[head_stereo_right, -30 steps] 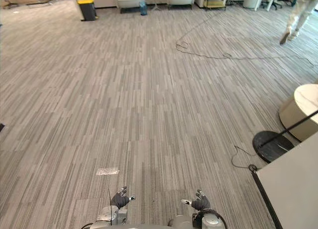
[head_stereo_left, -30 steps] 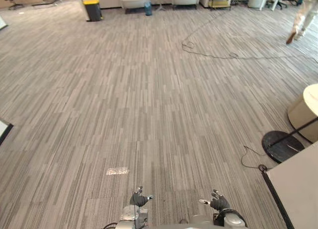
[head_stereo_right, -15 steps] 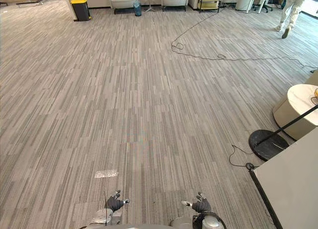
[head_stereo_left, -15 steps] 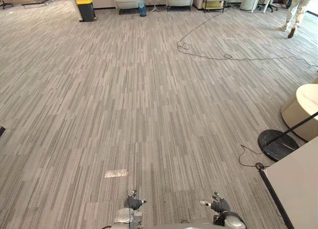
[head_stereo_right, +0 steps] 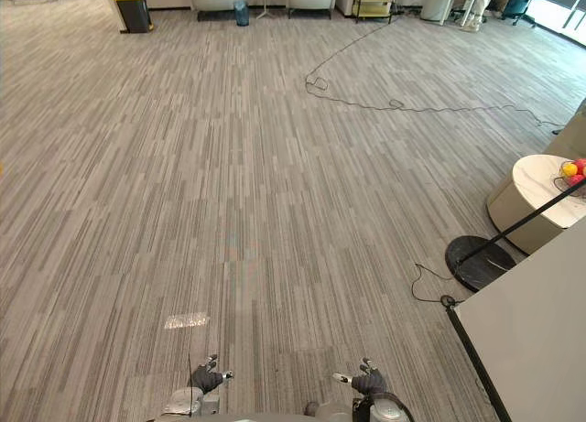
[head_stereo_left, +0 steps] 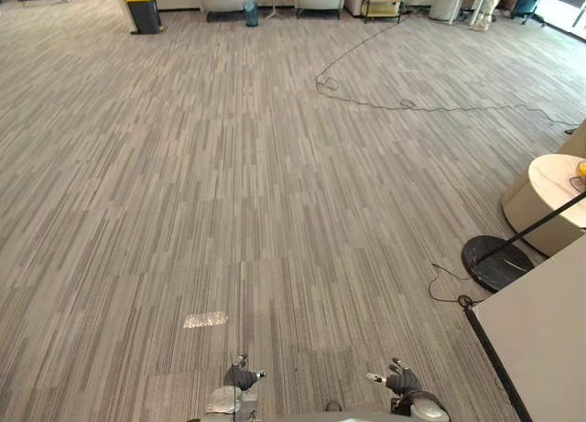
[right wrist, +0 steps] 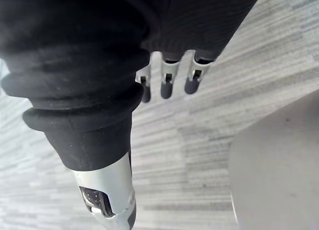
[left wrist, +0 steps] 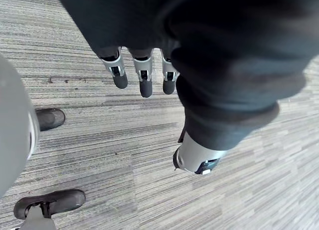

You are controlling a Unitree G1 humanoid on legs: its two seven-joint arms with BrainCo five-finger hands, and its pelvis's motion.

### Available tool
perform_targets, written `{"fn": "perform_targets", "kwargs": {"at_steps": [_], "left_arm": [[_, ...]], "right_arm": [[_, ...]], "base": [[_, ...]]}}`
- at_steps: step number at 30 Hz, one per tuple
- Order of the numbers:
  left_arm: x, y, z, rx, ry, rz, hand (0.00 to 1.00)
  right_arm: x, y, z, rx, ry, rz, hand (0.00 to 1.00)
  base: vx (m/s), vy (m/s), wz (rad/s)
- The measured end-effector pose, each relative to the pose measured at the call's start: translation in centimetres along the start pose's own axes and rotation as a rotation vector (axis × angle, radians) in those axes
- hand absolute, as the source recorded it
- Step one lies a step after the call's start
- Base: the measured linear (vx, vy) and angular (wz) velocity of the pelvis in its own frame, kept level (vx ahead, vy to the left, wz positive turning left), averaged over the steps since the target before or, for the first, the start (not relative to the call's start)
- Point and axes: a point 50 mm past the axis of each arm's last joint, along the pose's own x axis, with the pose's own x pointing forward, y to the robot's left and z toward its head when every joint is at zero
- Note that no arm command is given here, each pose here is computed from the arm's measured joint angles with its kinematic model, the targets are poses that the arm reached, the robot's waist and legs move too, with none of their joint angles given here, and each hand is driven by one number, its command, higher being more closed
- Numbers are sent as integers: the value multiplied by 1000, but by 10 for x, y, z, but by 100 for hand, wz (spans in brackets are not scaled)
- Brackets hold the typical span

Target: Organize washtable

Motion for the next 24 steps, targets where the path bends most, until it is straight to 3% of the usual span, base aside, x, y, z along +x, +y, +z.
{"fn": "perform_targets", "kwargs": {"at_steps": [3, 9, 17, 24], "left_arm": [[1, 9, 12, -74, -56, 42, 0], [-2, 10, 5, -87, -44, 56, 0], [-2, 21, -6, 3, 10, 62, 0], [0, 16, -4, 33, 6, 36, 0]], "right_arm": [[0, 0, 3, 10, -11, -8, 0], [2, -13, 6, -6, -14, -42, 0], [2, 0, 5, 38, -7, -22, 0], [4, 6, 13, -34, -30, 9, 0]], "base": [[12, 15, 27], [183, 241, -16], [396, 274, -8], [396, -15, 7]]}}
